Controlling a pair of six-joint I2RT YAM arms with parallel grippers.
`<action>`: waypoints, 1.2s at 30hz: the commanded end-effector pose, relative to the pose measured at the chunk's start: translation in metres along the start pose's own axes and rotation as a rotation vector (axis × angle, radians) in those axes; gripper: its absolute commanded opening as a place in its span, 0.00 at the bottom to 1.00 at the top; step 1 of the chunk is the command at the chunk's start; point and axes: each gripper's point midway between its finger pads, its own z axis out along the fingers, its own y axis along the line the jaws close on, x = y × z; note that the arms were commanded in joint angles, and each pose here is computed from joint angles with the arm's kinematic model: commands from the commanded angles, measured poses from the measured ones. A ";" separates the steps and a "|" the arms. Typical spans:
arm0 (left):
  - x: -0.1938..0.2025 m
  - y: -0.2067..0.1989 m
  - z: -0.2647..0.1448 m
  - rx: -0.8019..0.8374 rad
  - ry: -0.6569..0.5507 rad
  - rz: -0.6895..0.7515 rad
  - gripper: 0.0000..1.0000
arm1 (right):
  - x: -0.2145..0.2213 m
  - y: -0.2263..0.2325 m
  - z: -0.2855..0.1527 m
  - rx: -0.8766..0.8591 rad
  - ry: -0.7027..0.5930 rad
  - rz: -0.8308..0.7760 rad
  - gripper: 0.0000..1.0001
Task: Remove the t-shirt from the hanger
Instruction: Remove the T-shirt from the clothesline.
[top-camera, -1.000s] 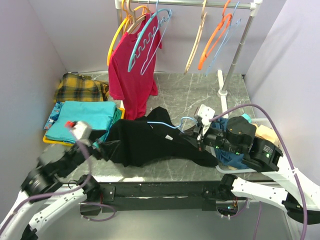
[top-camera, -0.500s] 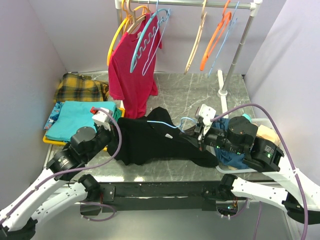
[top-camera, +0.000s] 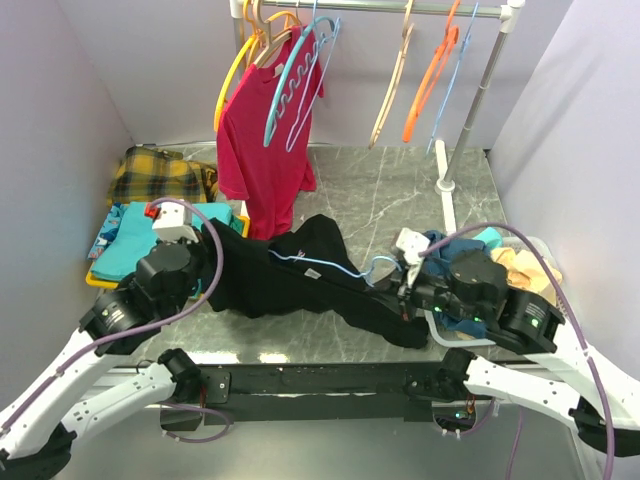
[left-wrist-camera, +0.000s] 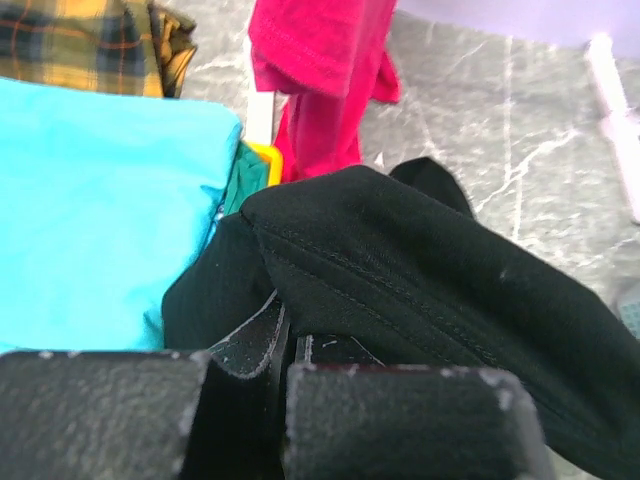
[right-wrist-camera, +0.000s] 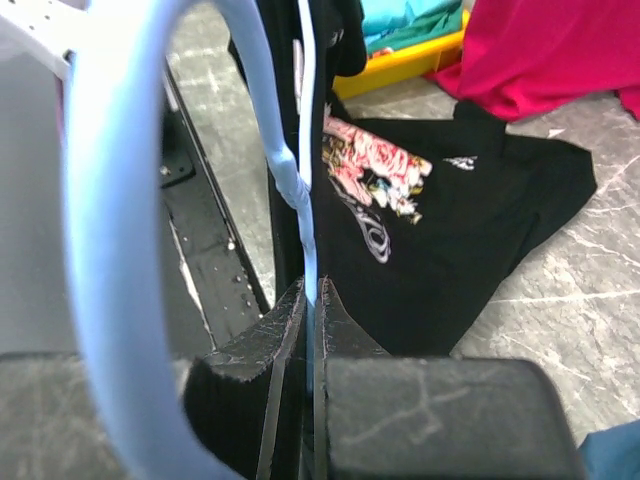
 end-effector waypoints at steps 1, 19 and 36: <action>-0.021 0.033 -0.001 -0.204 -0.077 0.000 0.01 | -0.002 0.004 -0.034 0.017 -0.049 0.038 0.00; 0.020 0.018 0.012 -0.090 0.011 0.026 0.01 | -0.041 0.014 -0.096 0.013 -0.276 0.018 0.00; -0.018 -0.036 -0.054 0.406 -0.065 0.143 0.73 | 0.005 -0.003 0.053 -0.042 0.187 0.007 0.00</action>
